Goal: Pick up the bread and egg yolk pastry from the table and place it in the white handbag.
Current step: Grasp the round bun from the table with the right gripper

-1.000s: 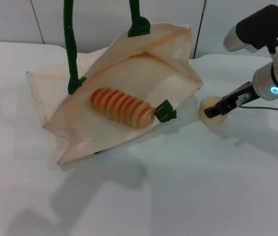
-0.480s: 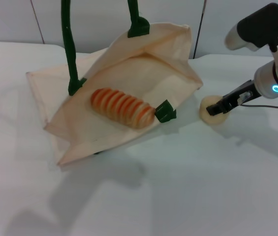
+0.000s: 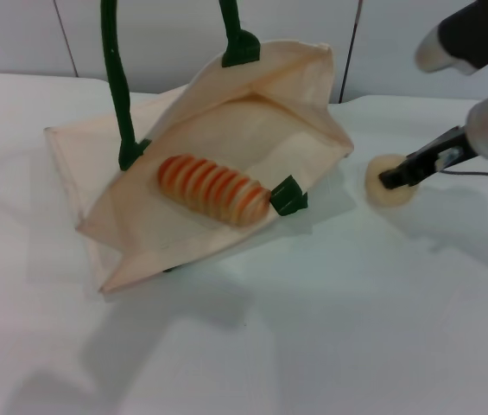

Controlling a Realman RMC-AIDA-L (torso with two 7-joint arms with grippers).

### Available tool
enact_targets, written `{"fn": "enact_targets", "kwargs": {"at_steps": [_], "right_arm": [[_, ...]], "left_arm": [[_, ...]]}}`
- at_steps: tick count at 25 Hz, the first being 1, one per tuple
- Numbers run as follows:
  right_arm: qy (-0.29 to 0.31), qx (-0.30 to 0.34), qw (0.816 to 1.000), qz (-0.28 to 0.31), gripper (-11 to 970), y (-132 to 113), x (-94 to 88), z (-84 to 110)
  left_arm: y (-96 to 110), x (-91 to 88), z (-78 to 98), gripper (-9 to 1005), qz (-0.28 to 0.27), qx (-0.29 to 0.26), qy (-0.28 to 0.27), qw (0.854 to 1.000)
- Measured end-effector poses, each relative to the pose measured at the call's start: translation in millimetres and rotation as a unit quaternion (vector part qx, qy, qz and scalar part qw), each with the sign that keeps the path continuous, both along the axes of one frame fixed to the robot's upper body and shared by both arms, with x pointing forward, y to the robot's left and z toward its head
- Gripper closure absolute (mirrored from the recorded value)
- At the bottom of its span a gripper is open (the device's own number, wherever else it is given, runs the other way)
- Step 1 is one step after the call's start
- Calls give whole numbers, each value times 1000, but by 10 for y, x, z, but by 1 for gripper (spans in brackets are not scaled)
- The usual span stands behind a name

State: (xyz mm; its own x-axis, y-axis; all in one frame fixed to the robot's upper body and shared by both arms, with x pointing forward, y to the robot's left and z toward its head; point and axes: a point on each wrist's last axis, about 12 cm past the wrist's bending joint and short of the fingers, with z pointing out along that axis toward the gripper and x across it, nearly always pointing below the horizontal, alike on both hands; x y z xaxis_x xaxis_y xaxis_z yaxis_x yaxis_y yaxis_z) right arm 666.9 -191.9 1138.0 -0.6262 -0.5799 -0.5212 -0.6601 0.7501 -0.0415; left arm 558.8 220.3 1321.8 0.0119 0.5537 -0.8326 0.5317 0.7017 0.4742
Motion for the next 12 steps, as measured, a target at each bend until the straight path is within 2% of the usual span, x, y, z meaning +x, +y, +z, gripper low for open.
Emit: {"fn": "enact_targets", "kwargs": {"at_steps": [5,12], "right_arm": [[-17,5,1000,-4,467,-156,-50,236],[-29,18,999,10,469,-219,-218,482]], "left_arm": [[25,2,3,832,4,-2,-1,1000],[72,17,-1,830,12,-3,-2,1000]]}}
